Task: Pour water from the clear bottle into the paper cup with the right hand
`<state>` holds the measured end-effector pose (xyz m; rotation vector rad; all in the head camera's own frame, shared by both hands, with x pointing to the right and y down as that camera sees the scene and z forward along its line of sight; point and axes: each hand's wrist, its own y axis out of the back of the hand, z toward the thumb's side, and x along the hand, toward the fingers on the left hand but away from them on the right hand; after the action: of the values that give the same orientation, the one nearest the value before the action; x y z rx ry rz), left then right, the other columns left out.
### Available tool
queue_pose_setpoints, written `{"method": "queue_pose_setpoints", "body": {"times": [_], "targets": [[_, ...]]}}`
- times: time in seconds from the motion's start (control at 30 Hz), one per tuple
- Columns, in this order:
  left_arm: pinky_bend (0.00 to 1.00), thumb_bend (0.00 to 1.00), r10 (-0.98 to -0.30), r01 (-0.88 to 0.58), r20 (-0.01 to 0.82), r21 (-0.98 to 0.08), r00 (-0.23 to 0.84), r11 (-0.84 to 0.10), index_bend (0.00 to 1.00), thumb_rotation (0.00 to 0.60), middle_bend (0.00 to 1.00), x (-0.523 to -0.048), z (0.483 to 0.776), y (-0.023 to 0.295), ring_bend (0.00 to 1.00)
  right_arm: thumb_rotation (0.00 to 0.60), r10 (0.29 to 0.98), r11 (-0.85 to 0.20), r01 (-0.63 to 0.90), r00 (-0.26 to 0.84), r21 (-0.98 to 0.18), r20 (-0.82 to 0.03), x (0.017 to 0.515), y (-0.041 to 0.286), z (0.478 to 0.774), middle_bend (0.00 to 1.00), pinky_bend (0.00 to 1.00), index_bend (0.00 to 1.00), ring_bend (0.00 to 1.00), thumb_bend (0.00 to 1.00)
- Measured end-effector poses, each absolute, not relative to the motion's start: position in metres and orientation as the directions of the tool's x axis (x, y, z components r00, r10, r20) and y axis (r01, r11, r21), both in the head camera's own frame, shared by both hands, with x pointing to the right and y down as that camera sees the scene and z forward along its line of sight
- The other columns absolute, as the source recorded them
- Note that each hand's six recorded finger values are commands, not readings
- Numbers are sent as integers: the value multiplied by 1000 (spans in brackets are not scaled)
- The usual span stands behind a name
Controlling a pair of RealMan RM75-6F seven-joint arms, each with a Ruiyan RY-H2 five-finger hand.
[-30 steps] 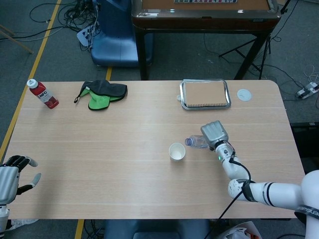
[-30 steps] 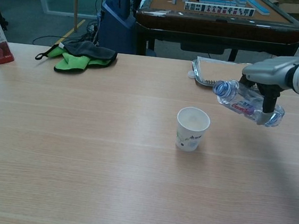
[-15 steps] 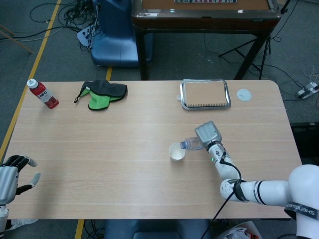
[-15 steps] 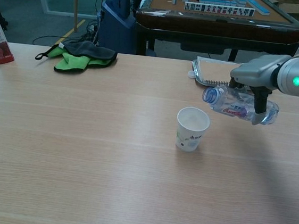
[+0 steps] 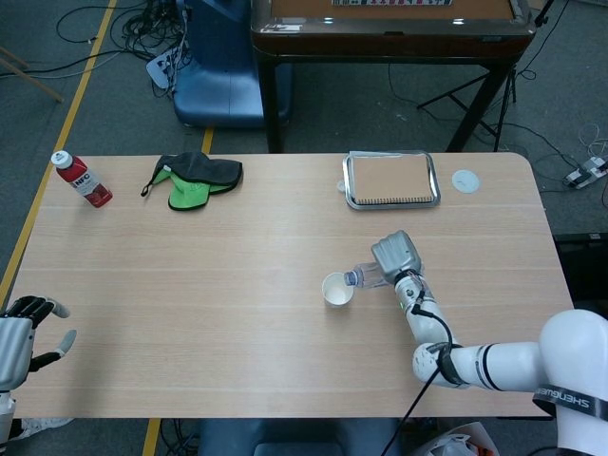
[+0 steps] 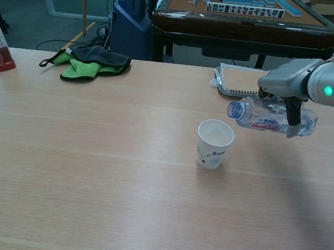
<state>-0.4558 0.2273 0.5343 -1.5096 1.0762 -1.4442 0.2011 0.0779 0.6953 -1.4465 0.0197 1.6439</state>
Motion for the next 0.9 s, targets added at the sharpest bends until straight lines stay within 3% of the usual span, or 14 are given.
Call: {"method": "queue_pose_setpoints", "body": {"times": [0.9], "targets": [[603,244,-938,-61,348,-936,0,-347,496,600,446,-455,534,227,330,600,617,-524,-716,55,-462,-785,197,76,683,571,568,616,516,18]]}}
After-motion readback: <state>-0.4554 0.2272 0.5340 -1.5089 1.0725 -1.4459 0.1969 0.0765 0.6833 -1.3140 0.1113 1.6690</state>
